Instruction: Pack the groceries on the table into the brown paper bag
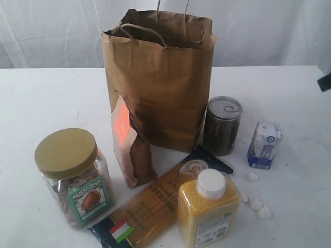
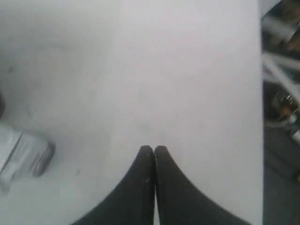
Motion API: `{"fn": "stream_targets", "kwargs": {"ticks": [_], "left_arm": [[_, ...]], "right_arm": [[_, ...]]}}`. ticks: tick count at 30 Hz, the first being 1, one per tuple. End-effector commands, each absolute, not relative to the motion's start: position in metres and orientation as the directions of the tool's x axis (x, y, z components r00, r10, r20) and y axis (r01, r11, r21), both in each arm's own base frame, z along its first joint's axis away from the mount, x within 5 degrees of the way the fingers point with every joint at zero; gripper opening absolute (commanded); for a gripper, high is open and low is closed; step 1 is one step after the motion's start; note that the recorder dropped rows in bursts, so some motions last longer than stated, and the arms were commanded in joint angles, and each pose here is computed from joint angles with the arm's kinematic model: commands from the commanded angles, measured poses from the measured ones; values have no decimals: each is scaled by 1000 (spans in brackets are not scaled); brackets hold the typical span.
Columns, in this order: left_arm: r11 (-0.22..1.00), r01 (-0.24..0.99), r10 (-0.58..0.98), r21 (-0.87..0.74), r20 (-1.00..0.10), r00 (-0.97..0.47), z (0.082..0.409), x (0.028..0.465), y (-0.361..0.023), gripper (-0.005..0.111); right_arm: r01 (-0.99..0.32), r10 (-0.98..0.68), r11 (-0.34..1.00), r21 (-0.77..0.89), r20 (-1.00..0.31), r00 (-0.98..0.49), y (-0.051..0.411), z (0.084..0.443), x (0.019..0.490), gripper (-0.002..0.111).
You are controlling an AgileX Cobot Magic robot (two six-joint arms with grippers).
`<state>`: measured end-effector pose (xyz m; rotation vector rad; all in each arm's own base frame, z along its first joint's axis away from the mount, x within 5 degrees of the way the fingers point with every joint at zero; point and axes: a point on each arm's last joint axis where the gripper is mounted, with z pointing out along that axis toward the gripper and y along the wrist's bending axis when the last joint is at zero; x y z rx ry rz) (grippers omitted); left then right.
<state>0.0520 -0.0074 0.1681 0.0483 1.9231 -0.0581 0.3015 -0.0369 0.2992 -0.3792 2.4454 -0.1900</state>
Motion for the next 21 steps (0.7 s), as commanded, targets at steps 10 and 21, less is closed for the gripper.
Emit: {"fn": "stream_targets", "kwargs": {"ticks": [10, 21], "left_arm": [[998, 61, -3, -25, -938, -345, 167, 52, -8, 0], [998, 61, -3, -25, -938, -345, 167, 52, -8, 0]], "right_arm": [[-786, -657, 581, -210, -691, -301, 69, 356, 235, 0], [-958, -819, -134, -254, -516, 252, 147, 318, 214, 4]]}}
